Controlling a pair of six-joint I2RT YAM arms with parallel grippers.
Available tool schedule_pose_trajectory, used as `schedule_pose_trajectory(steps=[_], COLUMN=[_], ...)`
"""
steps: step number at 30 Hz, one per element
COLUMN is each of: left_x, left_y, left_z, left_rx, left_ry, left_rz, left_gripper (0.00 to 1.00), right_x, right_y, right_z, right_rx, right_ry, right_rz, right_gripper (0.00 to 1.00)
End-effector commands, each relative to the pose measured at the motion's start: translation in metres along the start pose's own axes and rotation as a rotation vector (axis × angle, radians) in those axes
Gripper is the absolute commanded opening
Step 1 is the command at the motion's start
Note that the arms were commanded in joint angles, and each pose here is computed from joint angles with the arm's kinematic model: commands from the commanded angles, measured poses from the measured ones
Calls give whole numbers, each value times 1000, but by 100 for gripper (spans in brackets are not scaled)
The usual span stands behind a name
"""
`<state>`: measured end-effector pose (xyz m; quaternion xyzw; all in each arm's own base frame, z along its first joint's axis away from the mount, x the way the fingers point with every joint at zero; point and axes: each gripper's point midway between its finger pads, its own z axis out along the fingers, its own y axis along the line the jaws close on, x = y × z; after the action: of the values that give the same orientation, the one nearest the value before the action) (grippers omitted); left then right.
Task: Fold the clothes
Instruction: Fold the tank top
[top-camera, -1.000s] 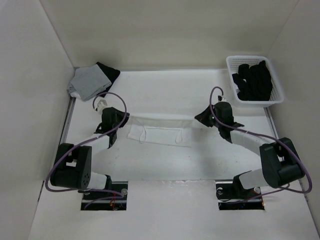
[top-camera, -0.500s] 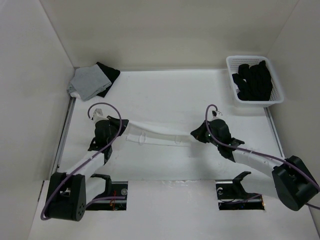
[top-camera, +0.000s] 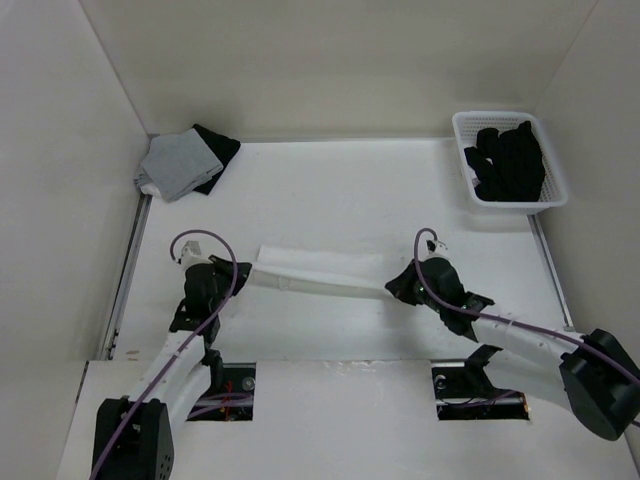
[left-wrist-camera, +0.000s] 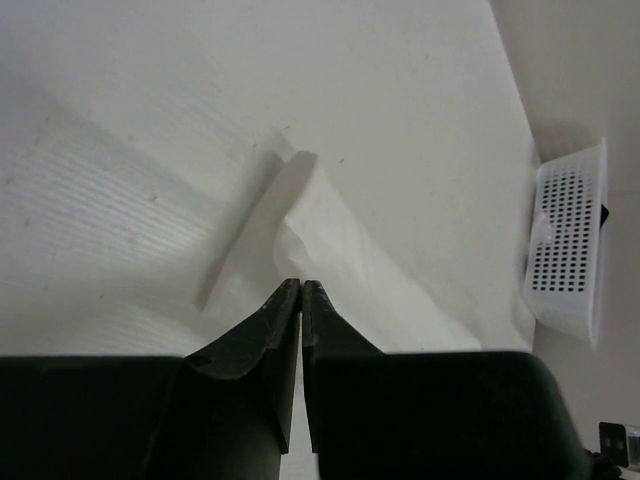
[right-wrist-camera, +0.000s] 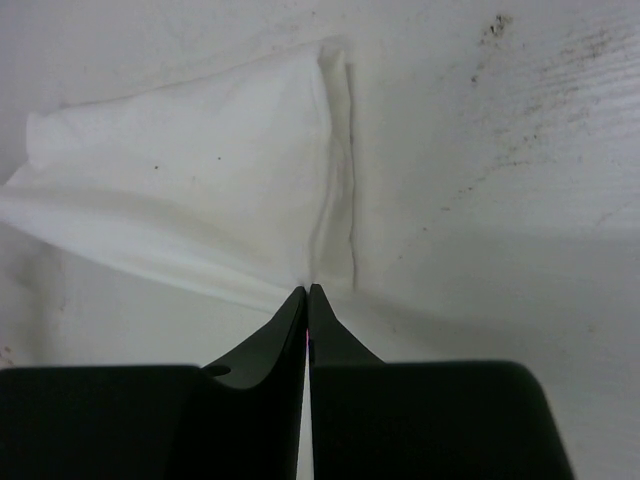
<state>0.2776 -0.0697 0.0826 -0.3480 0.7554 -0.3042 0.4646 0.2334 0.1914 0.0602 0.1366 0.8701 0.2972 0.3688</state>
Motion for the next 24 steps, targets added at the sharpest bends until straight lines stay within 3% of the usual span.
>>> schedule_pose_trajectory(steps=[1,4,6,8,13,15,19,24], left_x=[13,16,16,14,-2,-12,-7,31], left_y=[22,24,24,21,3,-10,-36,-68], left_z=[-1,-2,-2,-3,-11,-14,-14,1], left_rx=[-53,-55,-52,-41,10,41,85,140], left_ry=[29,38,36,27,-25,-64,-59,11], left_rz=[19,19,19,14,17,31,71,130], left_gripper=[4,5,7,12,23,23,22,22], right_x=[11,20,22,21,1,-9,-23,-20], right_y=[-7,-10,-9,-10,4,17,42,68], right_z=[1,2,1,-3,-15,-15,2,30], right_rx=[28,42,40,48,25,-1,-49,-133], right_ry=[19,45,52,53,3,-15,-35,-5], right_rz=[7,0,-2,-2,-29,-45,-90,-89], right_gripper=[6,7,14,22,28,24,6,4])
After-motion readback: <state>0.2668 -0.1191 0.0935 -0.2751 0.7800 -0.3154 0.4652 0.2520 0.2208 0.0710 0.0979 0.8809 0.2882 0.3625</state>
